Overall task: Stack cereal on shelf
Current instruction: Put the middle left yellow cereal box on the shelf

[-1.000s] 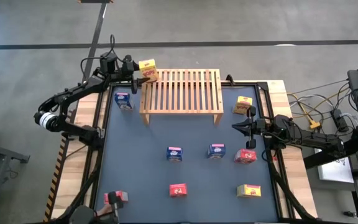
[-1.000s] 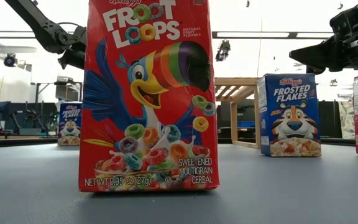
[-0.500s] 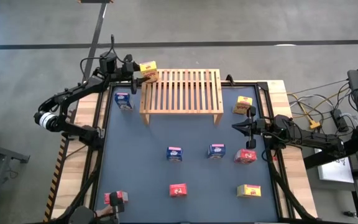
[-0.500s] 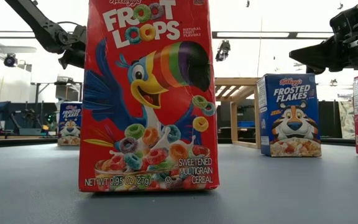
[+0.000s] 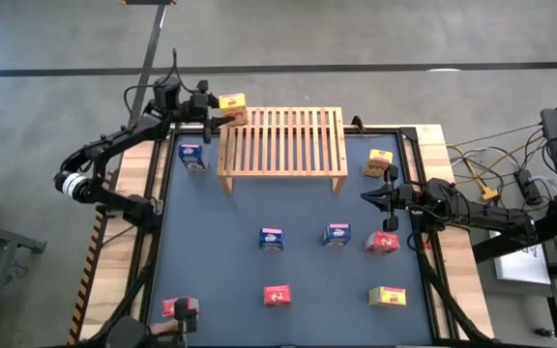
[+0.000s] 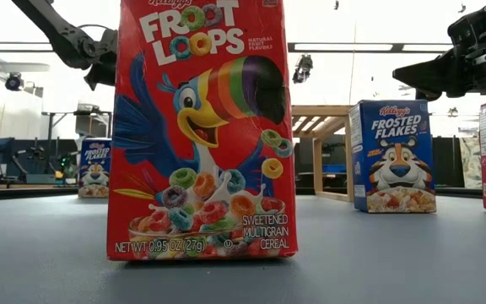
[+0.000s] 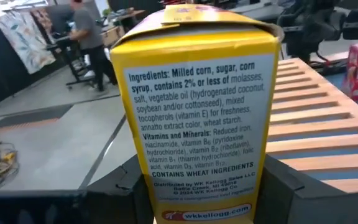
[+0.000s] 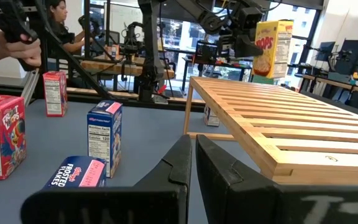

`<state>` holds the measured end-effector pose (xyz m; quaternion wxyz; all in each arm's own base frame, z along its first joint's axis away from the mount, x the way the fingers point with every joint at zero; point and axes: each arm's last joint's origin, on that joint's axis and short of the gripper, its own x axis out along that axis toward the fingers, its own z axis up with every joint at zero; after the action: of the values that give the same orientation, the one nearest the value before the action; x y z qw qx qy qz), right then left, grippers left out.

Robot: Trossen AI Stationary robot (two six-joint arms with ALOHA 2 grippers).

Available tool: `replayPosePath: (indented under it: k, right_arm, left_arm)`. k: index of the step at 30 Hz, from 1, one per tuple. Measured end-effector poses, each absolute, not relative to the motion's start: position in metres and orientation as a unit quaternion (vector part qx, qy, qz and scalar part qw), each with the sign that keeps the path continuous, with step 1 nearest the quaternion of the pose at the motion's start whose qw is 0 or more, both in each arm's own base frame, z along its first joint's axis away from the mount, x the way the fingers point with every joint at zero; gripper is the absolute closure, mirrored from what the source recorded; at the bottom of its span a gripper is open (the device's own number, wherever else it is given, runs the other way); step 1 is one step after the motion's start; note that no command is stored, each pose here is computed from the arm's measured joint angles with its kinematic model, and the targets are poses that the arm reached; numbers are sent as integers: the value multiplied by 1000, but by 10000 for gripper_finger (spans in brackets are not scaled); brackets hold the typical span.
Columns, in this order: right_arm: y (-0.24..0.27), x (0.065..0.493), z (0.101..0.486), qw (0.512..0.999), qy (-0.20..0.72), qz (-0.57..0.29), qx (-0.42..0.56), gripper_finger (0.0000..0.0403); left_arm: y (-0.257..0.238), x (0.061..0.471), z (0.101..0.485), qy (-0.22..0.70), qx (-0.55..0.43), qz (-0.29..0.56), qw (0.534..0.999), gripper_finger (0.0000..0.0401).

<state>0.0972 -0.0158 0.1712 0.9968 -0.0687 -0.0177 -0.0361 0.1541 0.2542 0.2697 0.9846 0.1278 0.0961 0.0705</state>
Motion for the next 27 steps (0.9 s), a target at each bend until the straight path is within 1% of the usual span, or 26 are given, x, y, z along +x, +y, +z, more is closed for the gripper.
replayPosePath:
  k: [4, 8, 14, 27]
  right_arm:
    - [-16, 97, 171, 997, -18, -36, -69, 390]
    - [-16, 97, 171, 997, -18, -36, -69, 390]
    - [-16, 97, 171, 997, -18, -36, -69, 390]
    - [-16, 97, 171, 997, -18, -36, -69, 390]
  left_arm:
    - [264, 160, 264, 93, 105, 46, 989, 229]
    - [278, 167, 255, 103, 80, 42, 991, 229]
    - [292, 175, 249, 105, 69, 35, 991, 229]
    - [291, 174, 249, 111, 55, 34, 992, 228]
